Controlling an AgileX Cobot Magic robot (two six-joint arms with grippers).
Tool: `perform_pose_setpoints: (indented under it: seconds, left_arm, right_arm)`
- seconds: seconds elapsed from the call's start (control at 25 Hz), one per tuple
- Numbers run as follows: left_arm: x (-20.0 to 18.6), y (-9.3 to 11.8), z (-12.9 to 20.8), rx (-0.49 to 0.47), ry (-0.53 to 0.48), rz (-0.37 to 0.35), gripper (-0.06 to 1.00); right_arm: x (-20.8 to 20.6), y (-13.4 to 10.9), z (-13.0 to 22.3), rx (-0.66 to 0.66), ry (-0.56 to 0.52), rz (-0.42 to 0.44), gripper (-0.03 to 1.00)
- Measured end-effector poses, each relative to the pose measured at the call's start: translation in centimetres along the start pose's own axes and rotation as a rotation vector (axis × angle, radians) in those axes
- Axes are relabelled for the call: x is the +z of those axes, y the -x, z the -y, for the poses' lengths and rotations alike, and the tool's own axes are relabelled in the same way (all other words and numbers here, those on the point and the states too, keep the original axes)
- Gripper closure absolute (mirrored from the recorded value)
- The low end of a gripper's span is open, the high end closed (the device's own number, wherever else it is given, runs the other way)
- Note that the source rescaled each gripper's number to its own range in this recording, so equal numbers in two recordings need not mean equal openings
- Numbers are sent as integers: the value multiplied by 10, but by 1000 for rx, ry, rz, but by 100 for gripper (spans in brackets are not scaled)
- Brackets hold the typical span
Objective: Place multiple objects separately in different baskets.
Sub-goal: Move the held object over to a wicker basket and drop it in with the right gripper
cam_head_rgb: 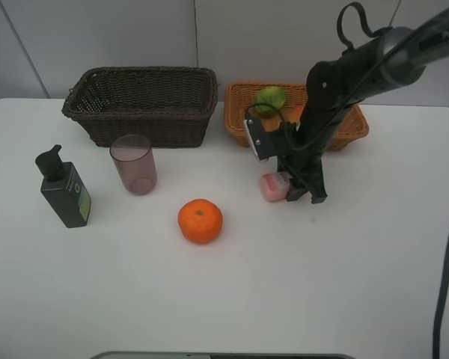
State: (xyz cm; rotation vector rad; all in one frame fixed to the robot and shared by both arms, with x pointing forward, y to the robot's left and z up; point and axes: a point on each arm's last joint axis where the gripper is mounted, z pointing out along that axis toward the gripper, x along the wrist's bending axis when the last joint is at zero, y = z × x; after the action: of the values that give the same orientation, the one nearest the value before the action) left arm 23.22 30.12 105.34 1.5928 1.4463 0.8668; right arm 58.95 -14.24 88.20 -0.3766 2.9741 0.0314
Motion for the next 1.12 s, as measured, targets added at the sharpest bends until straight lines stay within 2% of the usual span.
perform_pose_setpoints:
  seconds: [0.2,0.32,0.56,0.88,1.0,1.12]
  left_arm:
    - [0,0,0,0,0,0,-5]
    - [0,0,0,0,0,0,-5]
    - [0,0,0,0,0,0,-5]
    - [0,0,0,0,0,0,-5]
    - [0,0,0,0,0,0,-5]
    - [0,0,0,0,0,0,-5]
  right_arm:
    - [-34,4,-5,239,40,51,97]
    - [-60,11,-12,437,73,103,97]
    - [-100,24,-39,673,133,123,97]
    - [-142,48,-95,1005,352,165,97]
    - [-145,62,-111,1074,435,194,97]
    - [-145,79,-121,1089,541,262,97]
